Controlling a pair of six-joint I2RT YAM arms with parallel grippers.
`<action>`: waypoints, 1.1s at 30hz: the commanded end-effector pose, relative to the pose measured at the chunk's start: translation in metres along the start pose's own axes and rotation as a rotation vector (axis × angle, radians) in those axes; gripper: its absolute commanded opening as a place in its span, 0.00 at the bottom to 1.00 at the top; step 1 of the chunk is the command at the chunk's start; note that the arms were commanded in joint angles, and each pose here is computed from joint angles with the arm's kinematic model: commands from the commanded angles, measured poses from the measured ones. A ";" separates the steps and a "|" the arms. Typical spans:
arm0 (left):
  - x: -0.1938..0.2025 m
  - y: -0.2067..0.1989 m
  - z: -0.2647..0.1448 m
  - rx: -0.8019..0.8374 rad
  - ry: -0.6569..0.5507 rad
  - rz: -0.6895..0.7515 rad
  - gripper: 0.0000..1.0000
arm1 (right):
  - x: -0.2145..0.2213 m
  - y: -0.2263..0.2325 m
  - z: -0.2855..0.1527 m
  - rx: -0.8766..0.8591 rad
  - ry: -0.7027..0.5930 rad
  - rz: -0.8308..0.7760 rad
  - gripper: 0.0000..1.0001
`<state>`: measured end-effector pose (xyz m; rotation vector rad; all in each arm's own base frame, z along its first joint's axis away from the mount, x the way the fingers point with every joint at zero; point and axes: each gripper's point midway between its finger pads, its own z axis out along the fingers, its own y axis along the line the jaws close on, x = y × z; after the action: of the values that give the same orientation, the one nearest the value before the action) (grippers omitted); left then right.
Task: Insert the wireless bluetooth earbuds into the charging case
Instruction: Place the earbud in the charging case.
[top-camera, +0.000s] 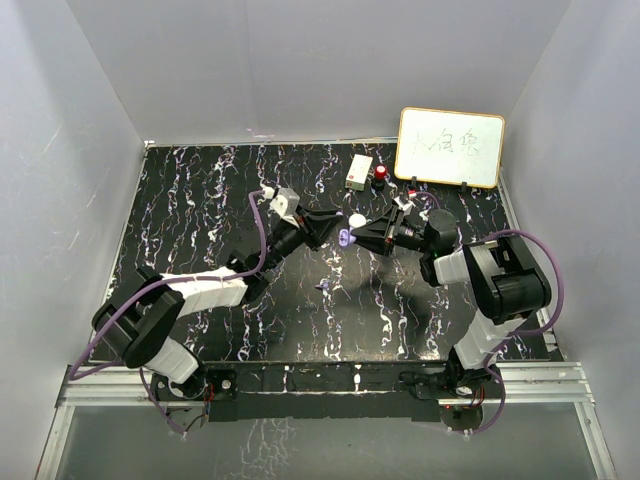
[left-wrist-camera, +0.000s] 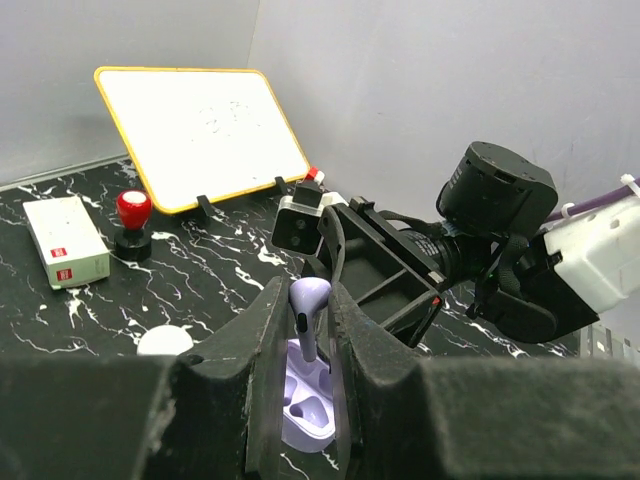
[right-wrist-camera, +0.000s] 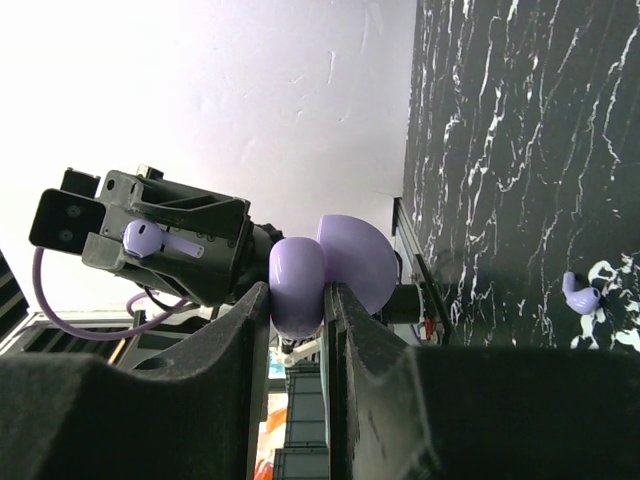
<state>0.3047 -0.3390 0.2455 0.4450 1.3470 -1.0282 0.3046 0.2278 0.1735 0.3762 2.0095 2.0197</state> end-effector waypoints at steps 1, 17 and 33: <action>-0.022 -0.011 0.000 0.067 -0.084 0.065 0.00 | -0.004 0.025 0.005 -0.080 -0.012 -0.070 0.00; -0.009 -0.007 -0.002 0.080 -0.110 0.110 0.00 | -0.005 0.035 0.011 -0.108 -0.013 -0.054 0.00; -0.002 -0.008 -0.004 0.109 -0.144 0.146 0.00 | -0.006 0.042 0.012 -0.126 -0.017 -0.056 0.00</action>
<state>0.3036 -0.3420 0.2301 0.5142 1.2276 -0.9923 0.3102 0.2342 0.1927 0.4091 1.9436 2.0828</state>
